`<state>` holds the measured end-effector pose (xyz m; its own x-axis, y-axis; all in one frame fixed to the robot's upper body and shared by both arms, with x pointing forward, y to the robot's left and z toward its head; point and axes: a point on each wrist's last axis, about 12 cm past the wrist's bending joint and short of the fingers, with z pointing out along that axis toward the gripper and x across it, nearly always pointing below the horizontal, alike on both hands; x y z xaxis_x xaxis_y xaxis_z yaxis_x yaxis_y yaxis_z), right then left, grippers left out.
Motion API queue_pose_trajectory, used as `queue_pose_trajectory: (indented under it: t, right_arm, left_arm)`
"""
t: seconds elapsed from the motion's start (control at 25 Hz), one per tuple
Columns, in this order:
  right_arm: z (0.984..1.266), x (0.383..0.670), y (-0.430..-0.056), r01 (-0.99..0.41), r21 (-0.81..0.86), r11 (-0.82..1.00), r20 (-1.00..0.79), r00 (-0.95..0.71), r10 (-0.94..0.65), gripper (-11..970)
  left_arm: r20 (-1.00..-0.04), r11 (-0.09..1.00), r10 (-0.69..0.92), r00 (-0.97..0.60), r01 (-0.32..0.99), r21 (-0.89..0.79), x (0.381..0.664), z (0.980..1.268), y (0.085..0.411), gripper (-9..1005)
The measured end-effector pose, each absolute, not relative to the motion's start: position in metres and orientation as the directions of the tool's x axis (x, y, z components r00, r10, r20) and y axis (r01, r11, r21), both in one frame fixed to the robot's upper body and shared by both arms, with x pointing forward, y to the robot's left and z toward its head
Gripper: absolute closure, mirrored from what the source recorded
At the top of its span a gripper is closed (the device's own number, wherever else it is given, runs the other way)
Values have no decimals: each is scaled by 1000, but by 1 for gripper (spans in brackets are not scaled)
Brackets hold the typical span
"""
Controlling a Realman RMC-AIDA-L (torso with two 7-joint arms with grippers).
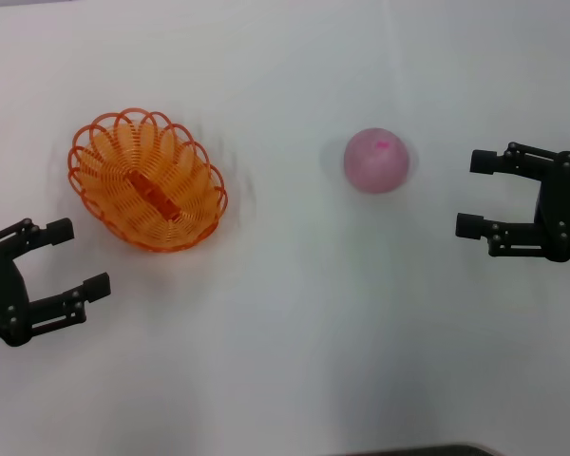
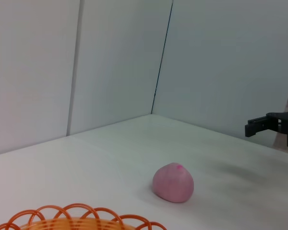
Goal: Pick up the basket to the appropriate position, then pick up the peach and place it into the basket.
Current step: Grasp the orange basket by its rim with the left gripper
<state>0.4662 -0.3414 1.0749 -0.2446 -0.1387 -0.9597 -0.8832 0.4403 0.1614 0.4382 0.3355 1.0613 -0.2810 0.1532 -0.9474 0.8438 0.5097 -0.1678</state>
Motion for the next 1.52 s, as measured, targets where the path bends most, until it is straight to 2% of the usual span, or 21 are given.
queue_pose_trajectory:
  t: [0.48, 0.88, 1.32, 1.52]
  right_arm:
    - [1075, 466, -341, -883, 161, 440, -960, -245, -139, 58]
    - [1075, 467, -342, -882, 159, 444, -960, -244, -140, 58]
    - [1074, 467, -341, -879, 162, 448, -960, -246, -136, 58]
    - [1074, 467, -341, -877, 171, 449, -959, -253, -129, 58]
  left_arm:
    - [-949, 503, 156, -272, 849, -161, 442, 1063, 334, 155]
    - [-961, 486, 145, -234, 863, -137, 462, 1069, 323, 154]
    - [-982, 519, 93, -162, 850, -91, 487, 1077, 313, 154]
    - [-994, 573, 31, -108, 817, -71, 495, 1080, 312, 155]
